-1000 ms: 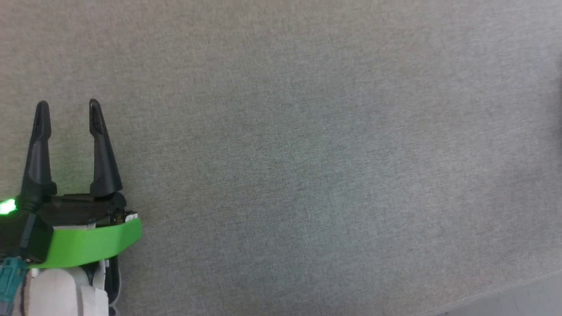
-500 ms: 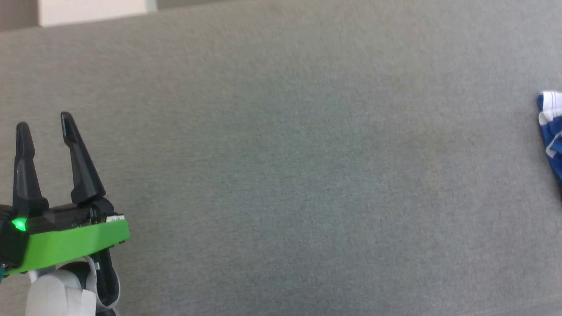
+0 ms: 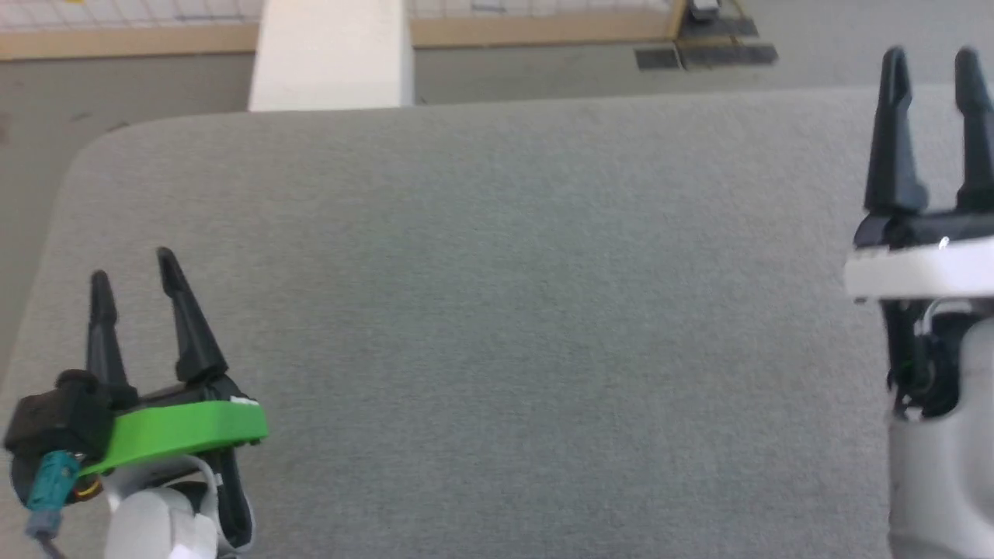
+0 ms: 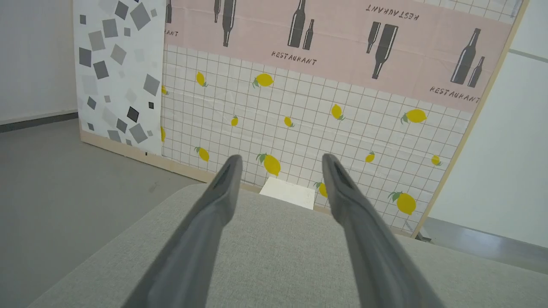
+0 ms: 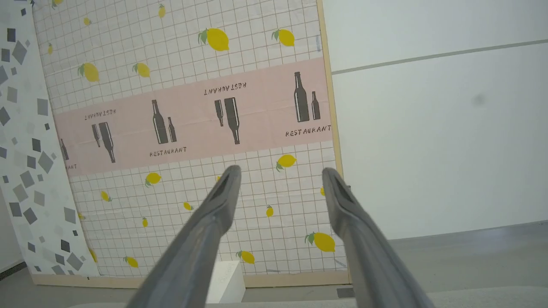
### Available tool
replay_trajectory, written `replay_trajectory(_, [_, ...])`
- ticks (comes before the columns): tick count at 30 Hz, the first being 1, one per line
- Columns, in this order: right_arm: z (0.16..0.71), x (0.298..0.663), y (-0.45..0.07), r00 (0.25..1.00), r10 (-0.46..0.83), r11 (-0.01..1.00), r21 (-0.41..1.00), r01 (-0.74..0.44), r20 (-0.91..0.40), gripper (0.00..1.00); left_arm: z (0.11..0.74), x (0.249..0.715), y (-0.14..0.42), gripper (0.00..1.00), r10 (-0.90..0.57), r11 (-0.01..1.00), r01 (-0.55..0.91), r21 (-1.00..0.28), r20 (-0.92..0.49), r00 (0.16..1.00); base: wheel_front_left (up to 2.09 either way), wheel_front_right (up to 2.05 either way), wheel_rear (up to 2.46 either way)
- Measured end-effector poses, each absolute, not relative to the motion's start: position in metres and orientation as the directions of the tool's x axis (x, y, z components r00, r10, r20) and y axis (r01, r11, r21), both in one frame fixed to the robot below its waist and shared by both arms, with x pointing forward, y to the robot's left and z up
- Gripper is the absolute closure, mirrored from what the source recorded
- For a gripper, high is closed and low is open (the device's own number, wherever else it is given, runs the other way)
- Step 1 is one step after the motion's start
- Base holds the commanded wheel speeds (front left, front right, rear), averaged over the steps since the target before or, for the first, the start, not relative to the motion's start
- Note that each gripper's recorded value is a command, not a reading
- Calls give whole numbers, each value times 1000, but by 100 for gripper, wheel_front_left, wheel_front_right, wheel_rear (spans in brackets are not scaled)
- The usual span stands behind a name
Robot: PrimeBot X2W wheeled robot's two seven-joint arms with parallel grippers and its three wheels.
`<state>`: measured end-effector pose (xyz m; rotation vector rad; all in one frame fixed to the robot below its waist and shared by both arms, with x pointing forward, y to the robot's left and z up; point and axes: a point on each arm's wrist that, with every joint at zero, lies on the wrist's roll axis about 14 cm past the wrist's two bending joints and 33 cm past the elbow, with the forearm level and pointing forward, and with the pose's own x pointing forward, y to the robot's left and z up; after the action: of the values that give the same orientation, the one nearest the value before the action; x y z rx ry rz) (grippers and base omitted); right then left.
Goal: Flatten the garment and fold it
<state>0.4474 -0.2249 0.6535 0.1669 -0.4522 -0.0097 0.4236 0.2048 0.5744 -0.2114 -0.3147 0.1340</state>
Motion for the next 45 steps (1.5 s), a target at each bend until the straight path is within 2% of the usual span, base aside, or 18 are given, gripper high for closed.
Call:
replay_trajectory(4, [647,436,-205,888,-18,984,166,-66,459,0,567,412,207,0,171,969,-115,-217,260,950,0,0,0])
replay_trajectory(6, [638,432,-200,893,-14,973,211,-90,449,0,561,407,206,0,168,970,-118,-211,237,957,0,0,0])
replay_trajectory(15, [589,411,-174,942,59,979,165,-119,330,0,536,394,183,0,73,994,-60,-95,145,987,0,0,0])
replay_trajectory(31, [527,373,-199,989,-7,988,155,-16,150,0,511,387,168,0,35,997,-29,-78,77,996,0,0,0])
replay_trajectory(45, [515,370,-201,993,-16,987,163,-3,115,0,500,385,158,0,5,997,-1,-79,47,999,0,0,0])
